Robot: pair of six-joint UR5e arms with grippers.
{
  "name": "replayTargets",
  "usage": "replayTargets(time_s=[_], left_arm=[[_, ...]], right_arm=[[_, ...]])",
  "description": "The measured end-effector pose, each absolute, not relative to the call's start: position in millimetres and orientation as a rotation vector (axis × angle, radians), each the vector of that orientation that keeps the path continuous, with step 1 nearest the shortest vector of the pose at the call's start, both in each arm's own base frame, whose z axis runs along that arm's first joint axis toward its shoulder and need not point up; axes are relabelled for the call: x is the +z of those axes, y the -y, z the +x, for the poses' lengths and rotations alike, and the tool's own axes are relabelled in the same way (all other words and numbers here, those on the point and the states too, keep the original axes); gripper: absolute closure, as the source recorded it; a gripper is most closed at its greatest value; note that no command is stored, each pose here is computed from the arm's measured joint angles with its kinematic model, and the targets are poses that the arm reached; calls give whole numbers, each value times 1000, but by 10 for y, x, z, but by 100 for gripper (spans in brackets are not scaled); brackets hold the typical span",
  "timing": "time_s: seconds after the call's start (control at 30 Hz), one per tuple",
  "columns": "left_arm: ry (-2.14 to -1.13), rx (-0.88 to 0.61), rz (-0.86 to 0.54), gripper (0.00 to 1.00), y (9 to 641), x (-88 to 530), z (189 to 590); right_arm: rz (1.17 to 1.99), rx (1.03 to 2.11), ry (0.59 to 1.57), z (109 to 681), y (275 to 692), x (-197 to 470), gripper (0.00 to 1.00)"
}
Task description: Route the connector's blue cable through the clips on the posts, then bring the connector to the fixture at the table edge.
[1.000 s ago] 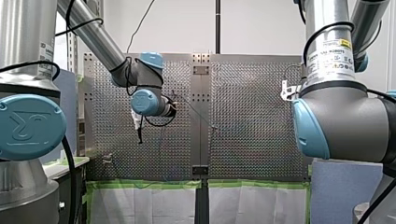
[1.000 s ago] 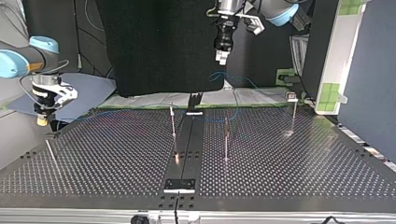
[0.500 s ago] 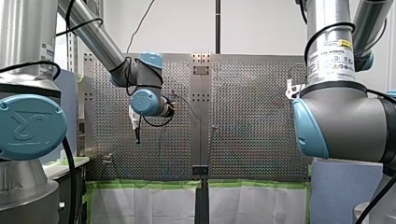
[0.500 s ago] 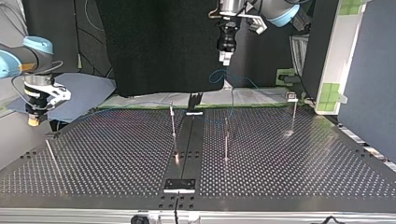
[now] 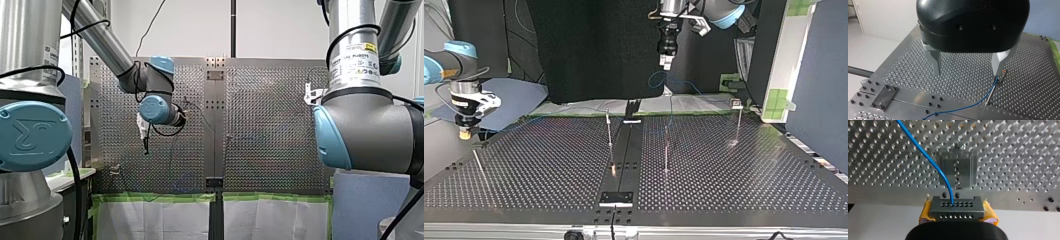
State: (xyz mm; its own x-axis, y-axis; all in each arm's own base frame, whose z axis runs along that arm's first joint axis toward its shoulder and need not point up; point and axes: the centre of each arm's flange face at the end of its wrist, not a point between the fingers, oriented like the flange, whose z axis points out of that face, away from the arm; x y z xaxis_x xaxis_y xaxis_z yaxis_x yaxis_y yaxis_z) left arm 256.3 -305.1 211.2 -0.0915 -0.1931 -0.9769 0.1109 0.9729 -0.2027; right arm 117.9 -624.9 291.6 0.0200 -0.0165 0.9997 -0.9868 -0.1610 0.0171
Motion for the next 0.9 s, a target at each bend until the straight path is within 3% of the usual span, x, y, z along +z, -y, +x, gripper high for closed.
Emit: replayTargets(time_s=[0.47, 0.9], left_arm=[[-1654, -242, -56, 0, 3037, 2102, 2558], [-1654, -216, -66, 0, 3011, 2098, 2564]], right_arm=[[1421, 1363, 1075, 1149, 6335, 3020, 100], [1502, 1345, 1052, 1109, 6511, 2709, 100]])
